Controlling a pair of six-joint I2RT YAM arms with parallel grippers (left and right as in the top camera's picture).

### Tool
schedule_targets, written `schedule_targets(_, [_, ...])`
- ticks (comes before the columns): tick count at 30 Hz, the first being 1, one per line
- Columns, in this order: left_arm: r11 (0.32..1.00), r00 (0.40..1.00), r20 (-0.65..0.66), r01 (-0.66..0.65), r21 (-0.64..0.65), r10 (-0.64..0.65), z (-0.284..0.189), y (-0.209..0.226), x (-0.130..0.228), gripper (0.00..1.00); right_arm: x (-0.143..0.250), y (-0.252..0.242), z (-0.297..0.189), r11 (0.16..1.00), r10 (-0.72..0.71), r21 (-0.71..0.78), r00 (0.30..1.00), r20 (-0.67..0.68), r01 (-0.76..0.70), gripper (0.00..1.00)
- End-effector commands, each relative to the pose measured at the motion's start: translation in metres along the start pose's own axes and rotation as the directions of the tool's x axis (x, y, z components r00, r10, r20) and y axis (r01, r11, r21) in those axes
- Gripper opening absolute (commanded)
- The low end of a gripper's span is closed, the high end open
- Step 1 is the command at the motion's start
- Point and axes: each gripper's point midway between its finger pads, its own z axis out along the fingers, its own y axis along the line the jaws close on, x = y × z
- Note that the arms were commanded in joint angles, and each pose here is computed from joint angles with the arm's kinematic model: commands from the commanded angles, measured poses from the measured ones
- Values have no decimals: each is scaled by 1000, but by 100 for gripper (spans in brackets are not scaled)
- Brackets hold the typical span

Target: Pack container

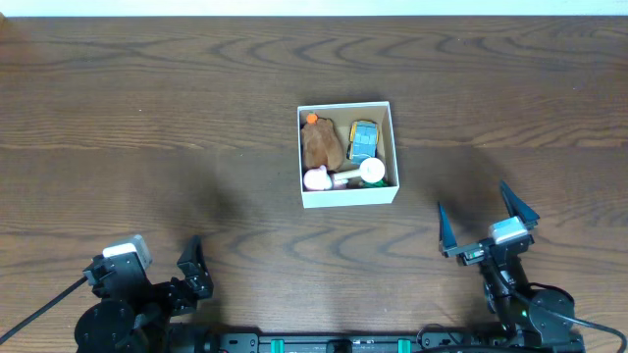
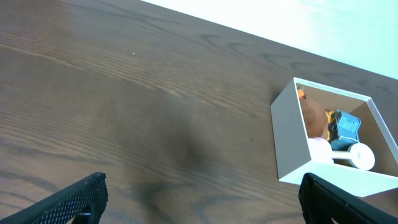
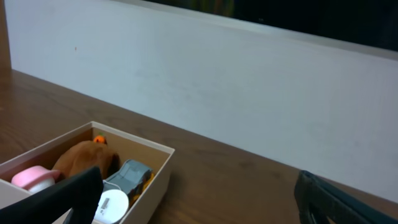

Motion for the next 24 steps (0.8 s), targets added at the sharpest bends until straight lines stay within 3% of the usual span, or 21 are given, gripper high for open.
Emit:
schedule_targets(1, [1000, 1000, -3, 14, -2, -14, 1, 1, 1, 98, 15, -8, 2, 997, 67, 48, 998, -14, -66, 99])
schedule_targets(6, [1000, 1000, -3, 14, -2, -14, 1, 1, 1, 98, 41, -18, 4, 981, 156, 125, 987, -28, -151, 99])
schedule_targets(11, [1000, 1000, -3, 14, -2, -14, 1, 1, 1, 98, 78, -27, -2, 939, 293, 228, 946, -138, -258, 99])
schedule_targets(24, [1000, 1000, -3, 14, -2, -14, 1, 1, 1, 98, 78, -26, -2, 940, 295, 221, 945, -140, -261, 99])
